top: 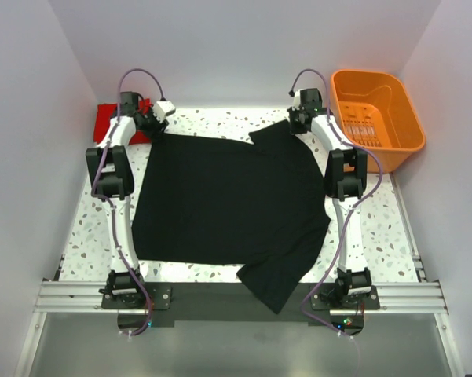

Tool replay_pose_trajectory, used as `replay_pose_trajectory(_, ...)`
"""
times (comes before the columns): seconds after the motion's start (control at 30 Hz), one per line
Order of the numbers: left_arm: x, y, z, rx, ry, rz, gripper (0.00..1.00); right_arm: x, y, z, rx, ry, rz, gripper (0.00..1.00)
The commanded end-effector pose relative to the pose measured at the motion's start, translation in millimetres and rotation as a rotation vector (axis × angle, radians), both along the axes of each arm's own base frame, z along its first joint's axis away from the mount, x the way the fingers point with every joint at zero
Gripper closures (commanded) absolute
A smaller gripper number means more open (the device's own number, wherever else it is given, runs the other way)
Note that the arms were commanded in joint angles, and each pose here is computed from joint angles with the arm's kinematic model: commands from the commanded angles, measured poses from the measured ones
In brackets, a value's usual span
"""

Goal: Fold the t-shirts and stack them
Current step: Fold the tshirt

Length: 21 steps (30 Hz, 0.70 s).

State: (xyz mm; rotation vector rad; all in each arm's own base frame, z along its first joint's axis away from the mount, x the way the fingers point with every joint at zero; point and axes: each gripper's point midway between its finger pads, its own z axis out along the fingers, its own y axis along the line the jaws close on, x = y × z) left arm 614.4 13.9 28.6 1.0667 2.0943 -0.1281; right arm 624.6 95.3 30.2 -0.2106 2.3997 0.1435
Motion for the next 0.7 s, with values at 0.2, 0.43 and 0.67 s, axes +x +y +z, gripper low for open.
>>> replay_pose_trajectory(0.2, -15.3, -10.6, -24.2, -0.031, 0.072, -0.124, 0.65, 7.1, 1.2, 29.3, 0.004, -0.062, 0.046, 1.0)
replay_pose_trajectory(0.43, -19.5, -16.7, -31.4, -0.053, 0.095, -0.156, 1.0, 8.2, 2.5, 41.3, 0.005, -0.082, 0.06, 1.0)
replay_pose_trajectory(0.67, -3.5, -21.3, 15.5, -0.089, -0.052, -0.143, 1.0, 12.0, 3.4, 73.7, 0.017, -0.143, 0.063, 1.0)
